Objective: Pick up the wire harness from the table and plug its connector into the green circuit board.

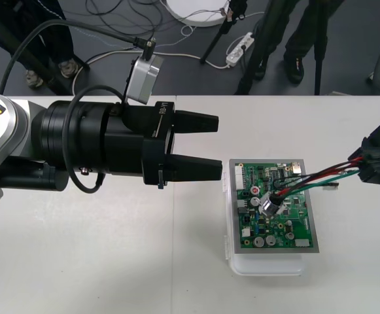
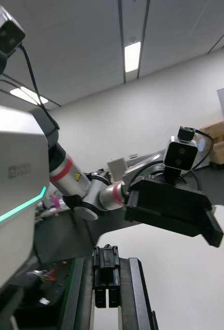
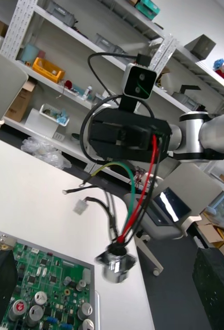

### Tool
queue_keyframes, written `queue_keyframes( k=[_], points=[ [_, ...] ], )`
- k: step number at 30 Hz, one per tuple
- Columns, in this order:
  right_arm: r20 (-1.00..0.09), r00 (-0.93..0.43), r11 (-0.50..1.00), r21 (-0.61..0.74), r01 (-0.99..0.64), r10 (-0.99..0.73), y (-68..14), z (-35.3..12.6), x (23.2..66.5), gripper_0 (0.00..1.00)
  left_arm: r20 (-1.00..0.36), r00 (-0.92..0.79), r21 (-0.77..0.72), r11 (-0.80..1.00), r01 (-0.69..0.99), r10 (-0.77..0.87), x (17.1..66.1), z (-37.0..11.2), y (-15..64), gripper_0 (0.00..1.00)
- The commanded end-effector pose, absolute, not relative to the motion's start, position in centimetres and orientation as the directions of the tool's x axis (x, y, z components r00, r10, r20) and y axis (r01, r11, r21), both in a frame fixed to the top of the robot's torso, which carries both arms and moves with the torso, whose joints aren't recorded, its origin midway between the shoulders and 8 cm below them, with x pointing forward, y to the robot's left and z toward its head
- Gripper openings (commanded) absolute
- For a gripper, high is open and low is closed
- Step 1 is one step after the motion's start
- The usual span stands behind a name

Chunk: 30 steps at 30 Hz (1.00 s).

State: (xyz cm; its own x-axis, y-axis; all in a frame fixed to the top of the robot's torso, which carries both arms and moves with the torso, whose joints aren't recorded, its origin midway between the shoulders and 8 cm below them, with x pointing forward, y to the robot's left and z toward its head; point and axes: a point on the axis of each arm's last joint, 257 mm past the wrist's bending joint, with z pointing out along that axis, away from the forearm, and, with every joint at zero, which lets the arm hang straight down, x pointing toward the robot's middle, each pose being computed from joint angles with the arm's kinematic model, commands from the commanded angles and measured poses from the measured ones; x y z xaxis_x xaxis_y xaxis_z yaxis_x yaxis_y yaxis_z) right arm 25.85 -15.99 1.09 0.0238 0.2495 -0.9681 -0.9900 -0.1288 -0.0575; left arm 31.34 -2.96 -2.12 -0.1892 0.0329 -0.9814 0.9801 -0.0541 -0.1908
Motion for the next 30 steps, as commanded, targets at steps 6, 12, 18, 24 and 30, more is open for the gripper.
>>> queue_keyframes(
  k=[6,12,18,24,30],
  points=[
    [-0.956,0.24,-0.016,-0.246,-0.969,0.17,-14.3,0.2,26.6,0.0,-0.994,0.07,0.079,-0.1,0.992,-0.084,29.9,2.5,-4.9,1.0],
    [-0.939,0.302,0.039,-0.3,-0.953,0.164,-12.9,0.4,26.6,0.0,-0.988,0.119,0.129,-0.106,0.986,-0.094,29.6,2.9,-6.3,1.0],
    [-0.936,0.315,0.082,-0.306,-0.949,0.155,-11.3,0.4,26.5,0.0,-0.981,0.171,0.18,-0.094,0.979,-0.096,29.9,3.8,-7.1,1.0],
    [-0.922,0.361,0.121,-0.346,-0.93,0.139,-9.8,0.3,26.8,0.0,-0.974,0.192,0.204,-0.099,0.974,-0.122,29.6,5.1,-7.7,1.0],
    [-0.917,0.384,0.147,-0.367,-0.918,0.108,-8.9,0.3,27.2,0.0,-0.972,0.205,0.22,-0.126,0.967,-0.118,28.8,5.0,-8.4,1.0]
  ],
)
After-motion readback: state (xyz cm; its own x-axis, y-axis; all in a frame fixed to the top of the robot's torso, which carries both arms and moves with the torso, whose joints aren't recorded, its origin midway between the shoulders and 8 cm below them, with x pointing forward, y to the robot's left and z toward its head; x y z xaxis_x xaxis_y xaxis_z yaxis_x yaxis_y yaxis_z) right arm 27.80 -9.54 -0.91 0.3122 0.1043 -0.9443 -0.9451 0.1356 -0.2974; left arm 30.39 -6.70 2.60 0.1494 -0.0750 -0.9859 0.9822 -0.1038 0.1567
